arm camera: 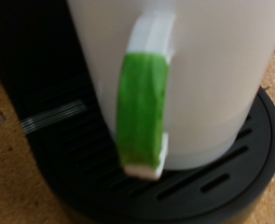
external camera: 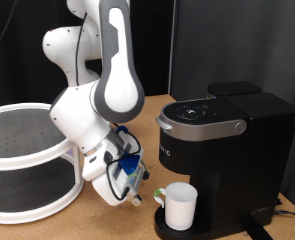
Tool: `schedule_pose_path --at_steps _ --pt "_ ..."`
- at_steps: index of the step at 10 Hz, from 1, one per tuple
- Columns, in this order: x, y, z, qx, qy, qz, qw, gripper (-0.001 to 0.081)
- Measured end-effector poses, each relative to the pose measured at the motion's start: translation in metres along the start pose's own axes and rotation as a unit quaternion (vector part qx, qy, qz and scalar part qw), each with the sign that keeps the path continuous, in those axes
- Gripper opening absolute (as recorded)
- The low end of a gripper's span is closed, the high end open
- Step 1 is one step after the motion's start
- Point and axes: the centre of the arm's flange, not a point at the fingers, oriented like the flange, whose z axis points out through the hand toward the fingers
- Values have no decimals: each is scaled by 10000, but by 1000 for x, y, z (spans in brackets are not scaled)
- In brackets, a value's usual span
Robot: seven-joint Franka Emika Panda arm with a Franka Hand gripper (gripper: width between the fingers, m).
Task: Make a cup of coffee with the keurig machine
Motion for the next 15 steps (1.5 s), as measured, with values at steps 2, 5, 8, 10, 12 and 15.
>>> schedule_pose_path --at_steps 2,5,8,10,12,15 --pt "-6 6 -18 191 43 89 9998 798" --pt "-9 11 -49 480 269 129 9984 803" --pt "-12 8 -59 543 314 144 9979 803" --pt "-5 5 -61 680 406 94 9968 803" --pt "11 -6 -73 870 673 -52 9939 803" --pt "35 -27 -99 1167 943 -195 9885 803"
